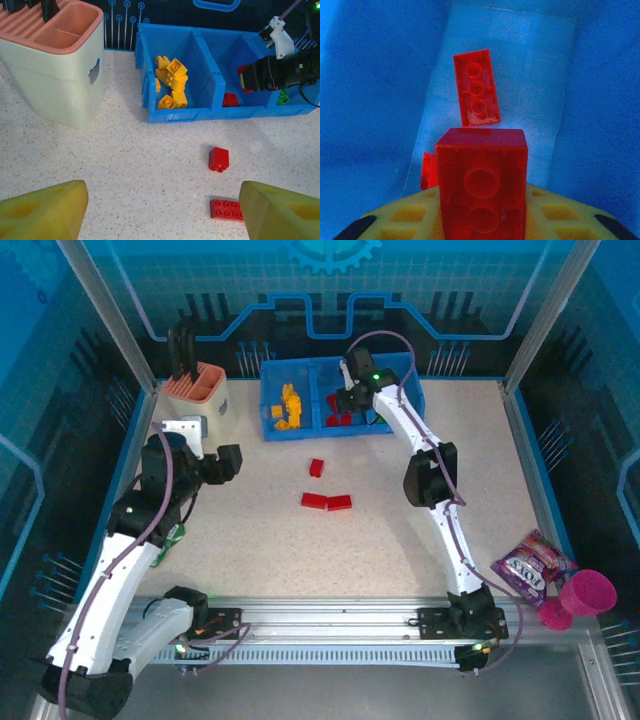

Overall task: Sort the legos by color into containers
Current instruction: Place the lego in the container, then pick up the lego from the center of the table.

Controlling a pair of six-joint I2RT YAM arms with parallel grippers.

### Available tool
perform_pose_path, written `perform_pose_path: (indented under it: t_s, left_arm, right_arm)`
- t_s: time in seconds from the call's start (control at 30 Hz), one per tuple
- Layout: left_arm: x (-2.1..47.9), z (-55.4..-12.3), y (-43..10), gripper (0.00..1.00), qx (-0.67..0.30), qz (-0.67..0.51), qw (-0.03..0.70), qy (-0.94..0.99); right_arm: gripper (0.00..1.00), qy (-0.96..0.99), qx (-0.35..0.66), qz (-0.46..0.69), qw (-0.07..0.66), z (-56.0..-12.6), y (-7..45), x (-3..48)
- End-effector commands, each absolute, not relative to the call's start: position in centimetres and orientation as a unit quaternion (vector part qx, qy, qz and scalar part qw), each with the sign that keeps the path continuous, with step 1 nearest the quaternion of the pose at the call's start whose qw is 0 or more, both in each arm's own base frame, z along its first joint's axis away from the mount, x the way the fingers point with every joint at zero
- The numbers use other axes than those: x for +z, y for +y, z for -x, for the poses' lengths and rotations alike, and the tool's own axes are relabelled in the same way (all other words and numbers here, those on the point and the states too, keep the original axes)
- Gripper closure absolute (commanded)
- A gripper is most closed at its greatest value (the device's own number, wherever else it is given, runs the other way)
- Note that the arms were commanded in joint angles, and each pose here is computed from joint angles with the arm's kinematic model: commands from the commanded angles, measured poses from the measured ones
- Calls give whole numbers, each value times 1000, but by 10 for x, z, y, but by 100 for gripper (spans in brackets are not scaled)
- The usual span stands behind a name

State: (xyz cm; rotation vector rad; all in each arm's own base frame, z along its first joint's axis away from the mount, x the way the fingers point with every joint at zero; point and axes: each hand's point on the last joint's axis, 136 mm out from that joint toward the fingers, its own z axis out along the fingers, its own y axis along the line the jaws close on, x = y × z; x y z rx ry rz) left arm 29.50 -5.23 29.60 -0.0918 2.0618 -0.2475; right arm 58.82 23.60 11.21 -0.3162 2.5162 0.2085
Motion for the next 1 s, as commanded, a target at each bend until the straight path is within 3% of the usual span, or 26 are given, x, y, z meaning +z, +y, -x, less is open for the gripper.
perform_pose_path:
  t_s: [0.0, 0.27, 0.57, 0.97]
  left_arm:
    - [298, -293, -53, 19, -108, 29, 504, 856]
    - [297, -290, -52, 19, -108, 32, 503, 857]
    - [298, -289, -51, 18, -111, 39, 506, 854]
    - [301, -289, -51, 13, -103, 24, 508, 855]
  right_arm:
    - [62, 943, 94, 117, 298, -592, 246, 105]
    - [53, 941, 90, 138, 294, -586, 259, 101]
    - [54, 935, 100, 150, 307, -553, 280, 145]
    - [32, 960, 112, 71, 246, -467, 320, 118]
